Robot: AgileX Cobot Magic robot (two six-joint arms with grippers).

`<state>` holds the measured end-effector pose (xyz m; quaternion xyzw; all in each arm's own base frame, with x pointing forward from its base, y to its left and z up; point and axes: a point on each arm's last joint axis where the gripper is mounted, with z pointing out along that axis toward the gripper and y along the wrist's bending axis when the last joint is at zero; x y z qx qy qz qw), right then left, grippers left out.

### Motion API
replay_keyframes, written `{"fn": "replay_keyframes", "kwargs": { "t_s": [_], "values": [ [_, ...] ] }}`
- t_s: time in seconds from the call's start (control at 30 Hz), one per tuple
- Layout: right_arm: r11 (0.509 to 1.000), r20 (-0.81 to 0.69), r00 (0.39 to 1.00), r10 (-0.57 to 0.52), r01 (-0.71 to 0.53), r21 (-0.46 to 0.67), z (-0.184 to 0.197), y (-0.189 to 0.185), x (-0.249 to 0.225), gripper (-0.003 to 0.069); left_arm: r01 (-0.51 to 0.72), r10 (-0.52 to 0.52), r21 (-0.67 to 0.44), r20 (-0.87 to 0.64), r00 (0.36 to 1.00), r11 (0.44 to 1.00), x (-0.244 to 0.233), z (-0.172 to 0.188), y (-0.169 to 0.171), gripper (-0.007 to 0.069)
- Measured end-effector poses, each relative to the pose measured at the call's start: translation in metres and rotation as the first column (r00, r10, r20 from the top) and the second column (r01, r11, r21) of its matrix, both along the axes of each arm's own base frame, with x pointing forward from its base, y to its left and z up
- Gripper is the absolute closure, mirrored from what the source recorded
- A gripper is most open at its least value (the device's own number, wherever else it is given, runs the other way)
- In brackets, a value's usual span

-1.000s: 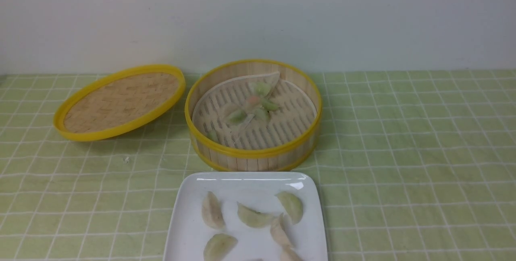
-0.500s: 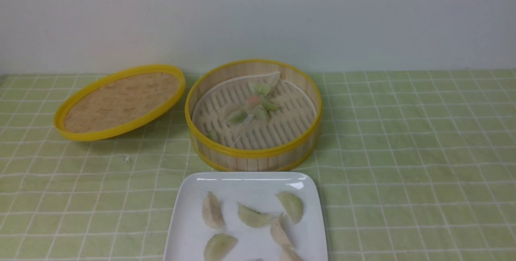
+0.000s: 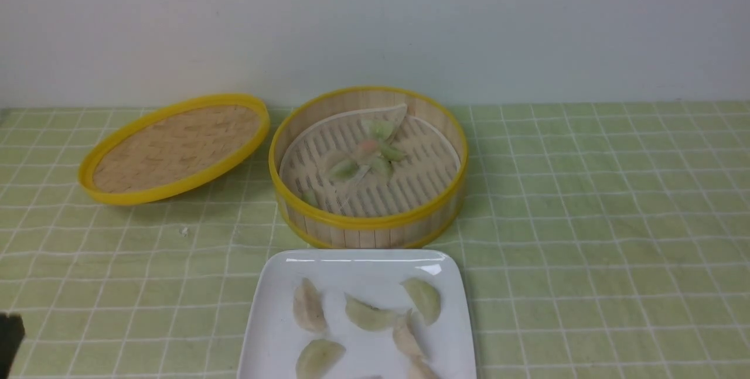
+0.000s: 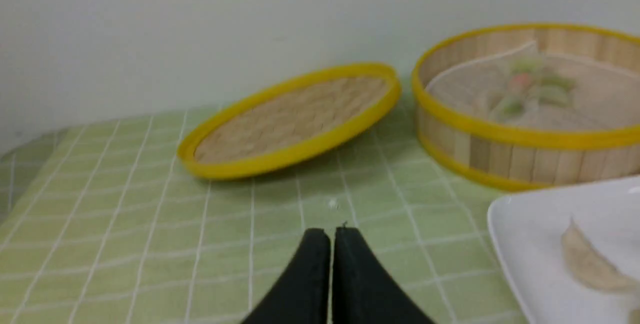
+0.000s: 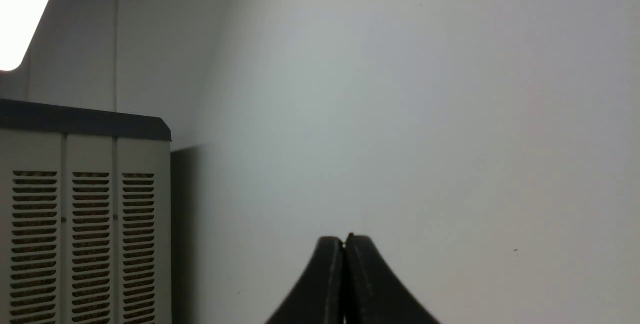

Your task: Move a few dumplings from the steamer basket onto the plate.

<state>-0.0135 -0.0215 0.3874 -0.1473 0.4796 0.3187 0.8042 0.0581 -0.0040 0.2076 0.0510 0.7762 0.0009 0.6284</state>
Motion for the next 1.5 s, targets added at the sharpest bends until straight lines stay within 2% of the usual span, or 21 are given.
{"fn": "replay_keyframes", "kwargs": {
  "t_s": [0.07, 0.2, 1.27, 1.43, 1.5],
  "values": [
    [1.0, 0.0, 1.0, 0.0, 0.0, 0.0, 0.0, 0.0, 0.0, 0.0673, -0.015, 0.016, 0.005, -0.044, 0.999, 1.0, -0.003, -0.028, 0.001, 0.0631],
    [1.0, 0.0, 1.0, 0.0, 0.0, 0.0, 0.0, 0.0, 0.0, 0.0673, -0.013, 0.014, 0.01, -0.104, 0.994, 1.0, -0.006, -0.038, 0.001, 0.0631],
    [1.0, -0.03, 0.999, 0.012, -0.011, 0.012, -0.002, 0.001, 0.001, 0.0673, -0.013, 0.014, 0.009, -0.105, 0.994, 1.0, -0.006, -0.038, 0.001, 0.0631],
    [0.999, -0.073, 0.996, 0.05, -0.049, 0.015, -0.005, 0.003, 0.001, 0.0673, -0.013, 0.014, 0.009, -0.105, 0.994, 1.0, -0.006, -0.038, 0.001, 0.0631],
    [0.998, -0.086, 0.994, 0.066, -0.068, -0.016, -0.01, 0.007, 0.002, 0.0673, -0.013, 0.014, 0.009, -0.105, 0.994, 1.0, -0.006, -0.038, 0.001, 0.0631]
  ]
}}
